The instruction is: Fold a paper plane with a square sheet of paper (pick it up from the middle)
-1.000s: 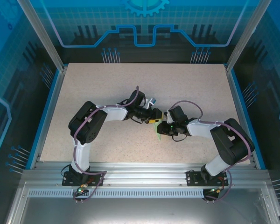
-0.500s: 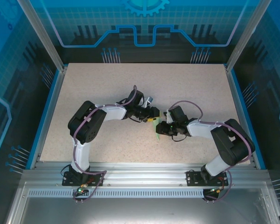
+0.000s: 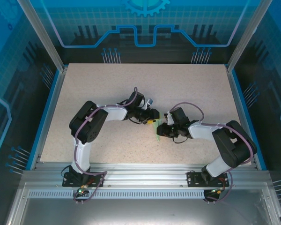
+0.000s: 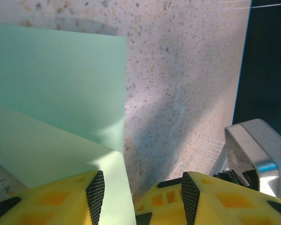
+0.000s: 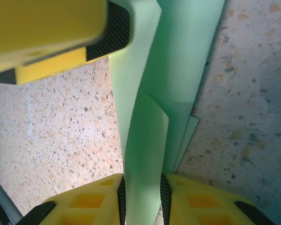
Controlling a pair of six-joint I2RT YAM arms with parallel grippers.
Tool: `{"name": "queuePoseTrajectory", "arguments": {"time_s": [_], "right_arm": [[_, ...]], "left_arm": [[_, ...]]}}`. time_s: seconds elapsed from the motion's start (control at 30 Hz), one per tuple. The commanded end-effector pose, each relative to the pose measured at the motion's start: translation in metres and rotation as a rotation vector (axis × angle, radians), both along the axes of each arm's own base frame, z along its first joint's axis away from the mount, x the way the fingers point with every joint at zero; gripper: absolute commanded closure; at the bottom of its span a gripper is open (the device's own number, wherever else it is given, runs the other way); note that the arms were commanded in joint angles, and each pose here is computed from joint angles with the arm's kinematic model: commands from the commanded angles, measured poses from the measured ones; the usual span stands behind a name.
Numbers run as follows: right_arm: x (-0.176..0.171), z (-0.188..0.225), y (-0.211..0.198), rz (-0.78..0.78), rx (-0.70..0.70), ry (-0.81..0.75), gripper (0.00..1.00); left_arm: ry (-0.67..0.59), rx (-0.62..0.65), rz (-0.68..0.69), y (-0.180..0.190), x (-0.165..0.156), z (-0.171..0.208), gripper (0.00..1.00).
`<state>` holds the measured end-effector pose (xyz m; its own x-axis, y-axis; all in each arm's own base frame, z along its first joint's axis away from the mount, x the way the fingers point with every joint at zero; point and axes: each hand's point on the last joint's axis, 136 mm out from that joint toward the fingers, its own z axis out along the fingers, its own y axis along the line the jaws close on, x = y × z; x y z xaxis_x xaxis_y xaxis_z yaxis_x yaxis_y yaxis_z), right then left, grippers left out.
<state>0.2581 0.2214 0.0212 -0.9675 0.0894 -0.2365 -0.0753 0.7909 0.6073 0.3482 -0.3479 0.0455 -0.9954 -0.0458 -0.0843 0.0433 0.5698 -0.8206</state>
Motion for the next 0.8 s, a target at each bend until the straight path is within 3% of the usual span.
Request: {"name": "queuePoseTrajectory", "arguments": {"time_s": [0.0, 0.3, 0.77], "right_arm": [[-0.002, 0.008, 0.002, 0.006, 0.035, -0.012, 0.72], [-0.004, 0.002, 0.003, 0.01, 0.037, 0.006, 0.87], [-0.008, -0.022, -0.006, -0.042, 0.019, 0.08, 0.93]], "left_arm": [[0.0, 0.022, -0.015, 0.002, 0.001, -0.006, 0.49], [-0.003, 0.004, -0.032, -0.001, 0.001, -0.002, 0.49], [-0.026, -0.033, -0.088, -0.009, 0.0, 0.015, 0.46]]}}
